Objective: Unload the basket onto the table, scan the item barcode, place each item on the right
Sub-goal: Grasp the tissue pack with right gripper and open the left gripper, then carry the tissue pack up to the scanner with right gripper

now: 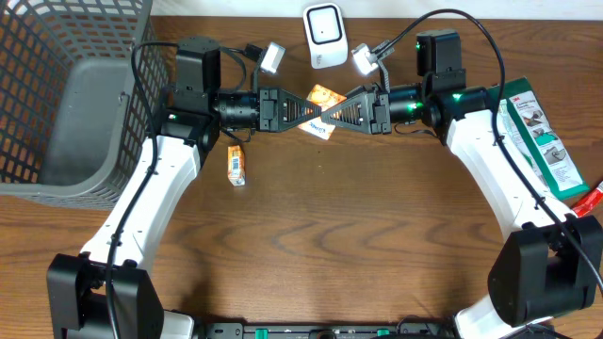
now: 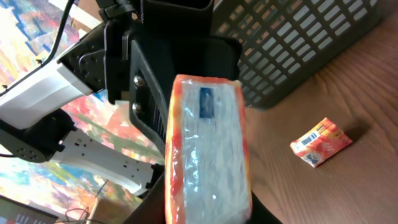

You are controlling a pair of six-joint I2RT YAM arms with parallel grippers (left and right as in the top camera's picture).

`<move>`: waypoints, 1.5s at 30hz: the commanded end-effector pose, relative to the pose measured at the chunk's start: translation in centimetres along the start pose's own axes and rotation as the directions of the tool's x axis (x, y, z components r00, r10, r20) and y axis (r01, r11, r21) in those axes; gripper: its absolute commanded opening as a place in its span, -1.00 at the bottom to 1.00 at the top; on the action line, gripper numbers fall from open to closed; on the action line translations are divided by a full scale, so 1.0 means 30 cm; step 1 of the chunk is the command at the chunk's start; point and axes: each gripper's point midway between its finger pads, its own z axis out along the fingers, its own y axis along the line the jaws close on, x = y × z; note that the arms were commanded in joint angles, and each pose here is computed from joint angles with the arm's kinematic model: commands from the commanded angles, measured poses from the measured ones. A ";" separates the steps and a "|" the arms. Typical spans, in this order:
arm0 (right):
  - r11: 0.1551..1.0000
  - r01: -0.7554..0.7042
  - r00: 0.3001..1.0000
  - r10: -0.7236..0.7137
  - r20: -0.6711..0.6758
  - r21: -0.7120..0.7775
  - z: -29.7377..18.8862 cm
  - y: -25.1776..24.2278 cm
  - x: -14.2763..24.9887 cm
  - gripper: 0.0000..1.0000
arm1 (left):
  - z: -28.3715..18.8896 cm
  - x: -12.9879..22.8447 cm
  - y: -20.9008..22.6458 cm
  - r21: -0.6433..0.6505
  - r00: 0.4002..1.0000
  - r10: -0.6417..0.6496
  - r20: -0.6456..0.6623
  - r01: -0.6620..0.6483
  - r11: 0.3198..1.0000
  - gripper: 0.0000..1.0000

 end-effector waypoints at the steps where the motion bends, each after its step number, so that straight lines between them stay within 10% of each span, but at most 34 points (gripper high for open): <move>1: 1.000 0.019 1.000 -0.019 -0.014 0.000 0.022 0.025 0.006 -0.83 | 0.003 -0.018 -0.031 0.000 0.999 0.049 0.011 -0.049 0.999 -0.20; 13: 0.860 -0.166 0.981 0.193 -0.007 0.482 -0.050 -0.245 0.110 -0.97 | -0.065 -0.132 0.136 -0.286 0.979 0.093 0.181 -0.038 0.957 0.25; 27: 0.285 -0.262 0.900 0.418 0.126 0.922 -0.402 -0.183 0.141 -0.98 | -0.326 -0.154 0.370 -0.599 0.943 0.011 0.333 0.203 0.775 0.24; 36: 0.194 -0.220 0.923 0.359 0.139 0.956 -0.425 -0.021 0.058 -0.98 | -0.644 -0.097 0.474 -0.927 0.948 0.085 0.307 0.279 0.250 0.24; 45: 0.191 -0.200 0.908 0.404 0.109 0.961 -0.388 0.012 0.030 -0.98 | -0.683 -0.081 0.485 -0.942 0.949 0.087 0.303 0.284 0.178 0.34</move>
